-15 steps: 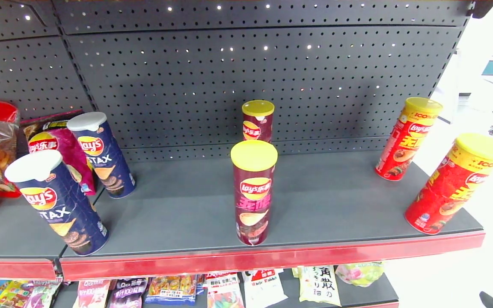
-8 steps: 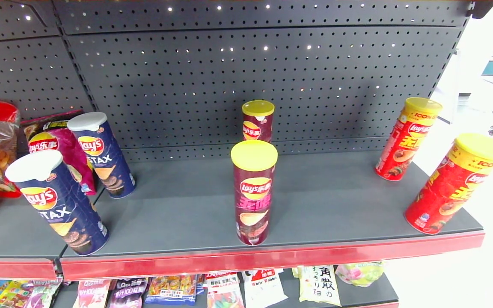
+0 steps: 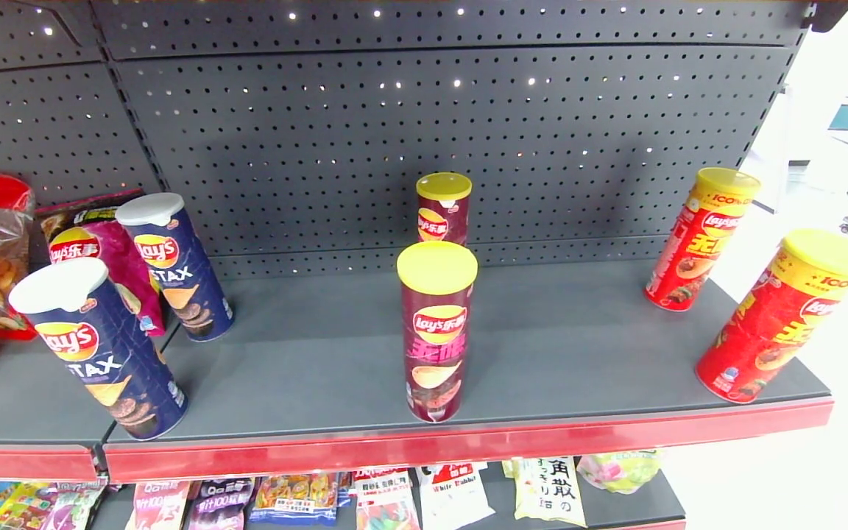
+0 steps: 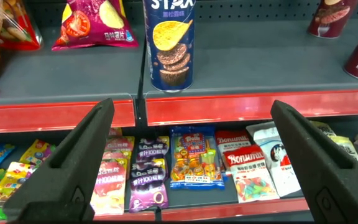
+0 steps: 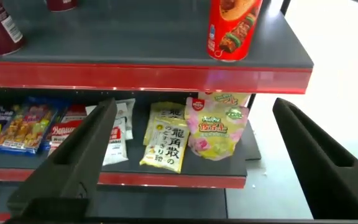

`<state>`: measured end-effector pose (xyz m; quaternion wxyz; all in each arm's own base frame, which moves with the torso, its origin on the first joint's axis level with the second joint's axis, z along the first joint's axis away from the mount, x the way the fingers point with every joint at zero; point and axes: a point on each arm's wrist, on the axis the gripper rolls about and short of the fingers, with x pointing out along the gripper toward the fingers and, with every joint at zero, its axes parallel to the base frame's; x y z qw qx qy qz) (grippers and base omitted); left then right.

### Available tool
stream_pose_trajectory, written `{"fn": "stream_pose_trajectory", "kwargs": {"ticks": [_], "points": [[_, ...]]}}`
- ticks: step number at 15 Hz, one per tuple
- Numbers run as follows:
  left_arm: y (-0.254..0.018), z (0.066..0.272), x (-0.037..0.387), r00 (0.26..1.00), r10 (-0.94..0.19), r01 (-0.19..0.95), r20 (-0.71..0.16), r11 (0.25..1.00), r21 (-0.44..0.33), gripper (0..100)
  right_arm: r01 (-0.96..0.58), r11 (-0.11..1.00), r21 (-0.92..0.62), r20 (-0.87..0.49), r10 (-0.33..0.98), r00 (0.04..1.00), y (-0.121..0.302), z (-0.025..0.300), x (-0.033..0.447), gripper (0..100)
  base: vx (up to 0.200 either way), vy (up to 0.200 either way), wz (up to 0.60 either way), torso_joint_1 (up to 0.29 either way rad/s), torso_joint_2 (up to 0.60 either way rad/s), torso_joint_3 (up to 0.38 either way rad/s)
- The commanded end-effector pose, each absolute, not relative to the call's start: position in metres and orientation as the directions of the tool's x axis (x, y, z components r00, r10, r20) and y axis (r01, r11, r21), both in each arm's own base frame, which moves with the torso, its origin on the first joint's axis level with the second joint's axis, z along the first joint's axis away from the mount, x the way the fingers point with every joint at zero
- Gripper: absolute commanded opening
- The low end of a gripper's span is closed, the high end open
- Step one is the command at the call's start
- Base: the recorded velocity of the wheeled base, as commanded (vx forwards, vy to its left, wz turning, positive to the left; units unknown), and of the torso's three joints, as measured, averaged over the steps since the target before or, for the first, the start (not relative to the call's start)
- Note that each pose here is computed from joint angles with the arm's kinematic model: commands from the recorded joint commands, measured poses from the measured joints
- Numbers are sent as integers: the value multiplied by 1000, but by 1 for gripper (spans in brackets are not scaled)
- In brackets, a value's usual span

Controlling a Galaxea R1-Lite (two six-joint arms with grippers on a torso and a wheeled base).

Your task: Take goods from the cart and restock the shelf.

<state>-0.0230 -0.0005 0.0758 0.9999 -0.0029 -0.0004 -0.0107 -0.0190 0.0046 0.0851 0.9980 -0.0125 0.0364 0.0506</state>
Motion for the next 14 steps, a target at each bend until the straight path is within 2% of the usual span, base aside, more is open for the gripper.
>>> {"fn": "stream_pose_trajectory", "kwargs": {"ticks": [1,3,5,8,10,11,14], "points": [[-1,76,-23,1000,-21,21,0,1000,-6,100,-109,994,-25,-71,107,992,4,84,-19,100,0,0,0,0,0,0],[-1,76,-23,1000,-21,21,0,1000,-6,100,-123,992,-26,-77,121,990,4,84,-19,100,0,0,0,0,0,0],[-1,76,-23,1000,-21,21,0,1000,-6,100,-217,975,-46,-14,216,976,4,83,-24,100,0,0,0,0,0,0],[-1,76,-23,1000,-21,21,0,1000,-6,100,-159,986,-55,18,160,987,3,82,-25,100,0,0,0,0,0,0],[-1,76,-23,1000,-21,21,0,1000,-6,100,32,999,11,9,-32,999,-1,76,-23,100,0,0,0,0,0,0],[-1,76,-23,1000,-20,20,0,1000,-6,100,47,997,63,6,-48,999,-1,76,-23,100,0,0,0,0,0,0],[-1,76,-23,1000,-21,21,0,1000,-6,100,-12,999,-46,5,12,1000,0,76,-23,100,0,0,0,0,0,0]]}}
